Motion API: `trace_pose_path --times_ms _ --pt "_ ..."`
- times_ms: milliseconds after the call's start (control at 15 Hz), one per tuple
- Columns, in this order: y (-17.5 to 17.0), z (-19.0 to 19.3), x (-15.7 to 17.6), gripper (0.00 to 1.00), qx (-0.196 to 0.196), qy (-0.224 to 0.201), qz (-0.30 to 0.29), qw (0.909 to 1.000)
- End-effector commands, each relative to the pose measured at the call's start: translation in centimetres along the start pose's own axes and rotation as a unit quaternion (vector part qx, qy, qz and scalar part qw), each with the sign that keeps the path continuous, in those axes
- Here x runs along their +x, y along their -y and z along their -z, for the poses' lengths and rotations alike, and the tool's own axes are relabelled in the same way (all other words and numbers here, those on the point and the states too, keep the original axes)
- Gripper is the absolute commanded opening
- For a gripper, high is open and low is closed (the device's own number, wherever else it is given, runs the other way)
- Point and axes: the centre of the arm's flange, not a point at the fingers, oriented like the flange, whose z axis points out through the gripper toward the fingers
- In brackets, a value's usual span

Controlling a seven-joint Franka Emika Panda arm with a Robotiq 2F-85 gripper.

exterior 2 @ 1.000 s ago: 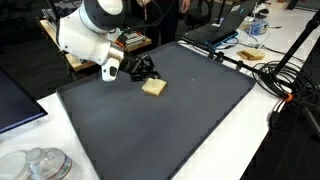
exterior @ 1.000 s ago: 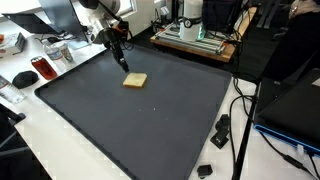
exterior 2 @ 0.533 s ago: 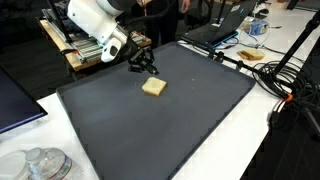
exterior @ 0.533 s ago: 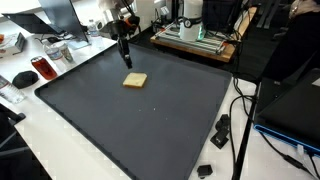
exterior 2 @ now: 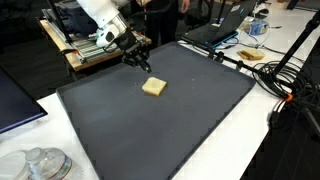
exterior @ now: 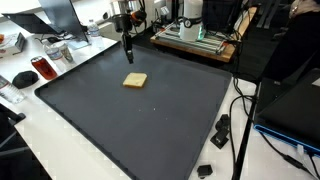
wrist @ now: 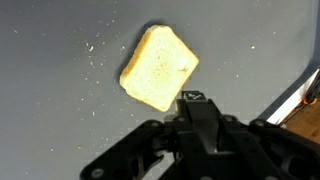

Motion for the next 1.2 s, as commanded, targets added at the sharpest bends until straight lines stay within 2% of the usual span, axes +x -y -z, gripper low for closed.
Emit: trace_pose_path --times_ms 0,267,533,867,1133 --pt "1.7 2.3 -1.6 0.05 -0.055 -0.004 -0.002 0.9985" --pt "3.9 3.2 -2.5 0.05 -0.111 0.0 0.036 0.9931" --pt "7.4 3.6 -2.9 0.05 -0.142 0.012 0.1 0.9847" --pt "13.0 3.0 -3.5 0.05 -0.171 0.031 0.181 0.9681" --pt "16.1 1.6 -3.1 0.05 -0.207 0.067 0.205 0.9542"
